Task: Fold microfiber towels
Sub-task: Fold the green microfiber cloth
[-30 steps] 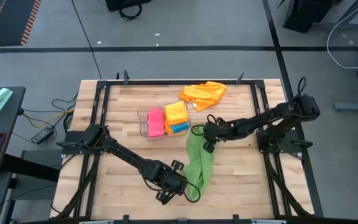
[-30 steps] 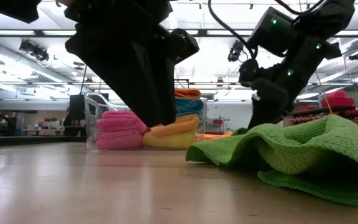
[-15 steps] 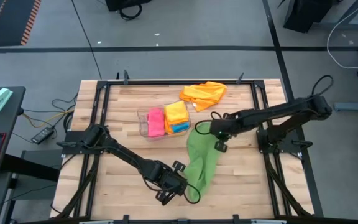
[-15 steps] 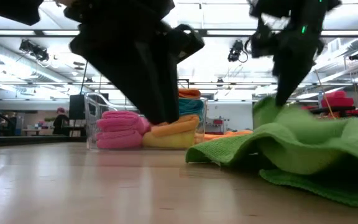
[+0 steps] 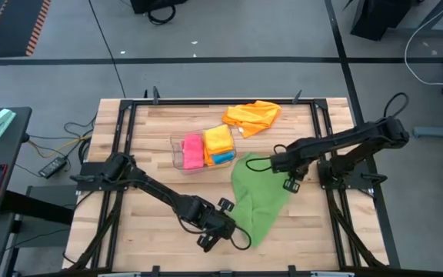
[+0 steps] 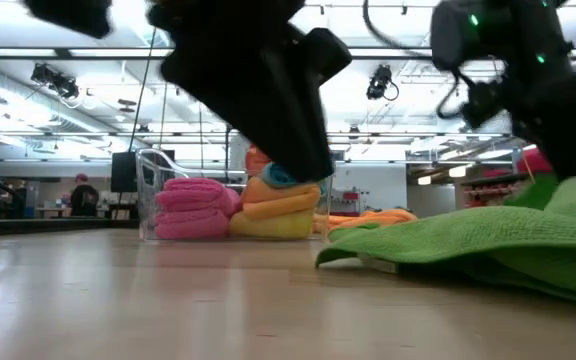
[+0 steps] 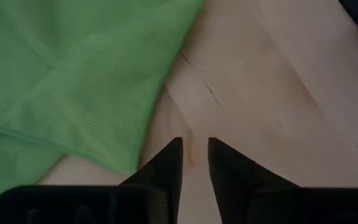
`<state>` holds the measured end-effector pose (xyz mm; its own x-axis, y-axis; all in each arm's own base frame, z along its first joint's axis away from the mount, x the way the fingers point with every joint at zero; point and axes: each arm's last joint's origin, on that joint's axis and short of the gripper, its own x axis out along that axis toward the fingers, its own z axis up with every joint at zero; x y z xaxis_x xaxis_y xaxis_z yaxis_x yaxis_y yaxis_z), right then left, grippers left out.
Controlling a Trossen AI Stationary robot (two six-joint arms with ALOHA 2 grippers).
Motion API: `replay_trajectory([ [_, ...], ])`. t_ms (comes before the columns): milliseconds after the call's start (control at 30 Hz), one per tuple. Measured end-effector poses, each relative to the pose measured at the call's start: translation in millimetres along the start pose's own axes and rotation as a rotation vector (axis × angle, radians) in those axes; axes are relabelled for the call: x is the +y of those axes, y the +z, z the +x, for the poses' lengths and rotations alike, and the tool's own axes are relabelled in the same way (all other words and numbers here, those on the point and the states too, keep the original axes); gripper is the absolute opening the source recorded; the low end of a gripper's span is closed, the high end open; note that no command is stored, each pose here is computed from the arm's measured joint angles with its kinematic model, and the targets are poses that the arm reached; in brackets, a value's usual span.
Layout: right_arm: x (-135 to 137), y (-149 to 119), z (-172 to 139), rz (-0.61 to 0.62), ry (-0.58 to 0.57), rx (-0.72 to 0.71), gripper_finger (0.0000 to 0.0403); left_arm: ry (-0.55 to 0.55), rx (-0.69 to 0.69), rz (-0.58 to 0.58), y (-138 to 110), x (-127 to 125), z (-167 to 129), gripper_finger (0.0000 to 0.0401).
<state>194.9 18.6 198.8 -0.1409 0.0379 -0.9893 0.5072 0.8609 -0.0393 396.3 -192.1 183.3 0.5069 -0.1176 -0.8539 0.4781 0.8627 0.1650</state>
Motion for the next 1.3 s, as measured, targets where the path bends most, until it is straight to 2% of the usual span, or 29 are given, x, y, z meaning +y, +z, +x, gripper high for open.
replay_trajectory([
  [167,-5.4,-10.8,13.1,0.102,0.015,0.122,0.0040,0.011,-0.030,-0.013,2.3,6.5,0.6,0.0079],
  [367,2.3,-14.2,-6.8,0.096,0.059,0.084,0.0101,0.040,-0.087,0.138,6.5,2.7,15.3,0.0119],
  [467,6.0,-16.3,-21.6,0.086,0.068,0.021,0.0133,0.126,-0.110,0.121,7.4,8.1,27.8,0.0144],
  [600,17.1,-15.5,-36.9,0.058,0.119,-0.145,0.0164,0.237,-0.087,0.059,0.0,27.8,49.3,0.0156],
  [700,33.1,-12.0,-39.5,0.004,0.192,-0.305,0.0174,0.229,-0.015,0.018,-11.9,38.7,60.4,0.0150],
  [800,50.2,-9.5,-30.5,-0.057,0.215,-0.393,0.0175,0.177,0.036,-0.044,-18.3,40.0,63.6,0.0137],
  [933,65.9,-4.7,-5.9,-0.082,0.200,-0.473,0.0171,0.126,0.106,-0.103,-23.7,31.9,59.0,0.0117],
  [1133,69.9,3.6,36.3,-0.051,0.167,-0.467,0.0171,0.070,0.170,-0.137,-24.5,8.7,40.2,0.0090],
  [1300,66.1,2.1,52.5,-0.052,0.120,-0.425,0.0171,0.009,0.235,-0.223,-27.8,-7.5,31.4,0.0072],
])
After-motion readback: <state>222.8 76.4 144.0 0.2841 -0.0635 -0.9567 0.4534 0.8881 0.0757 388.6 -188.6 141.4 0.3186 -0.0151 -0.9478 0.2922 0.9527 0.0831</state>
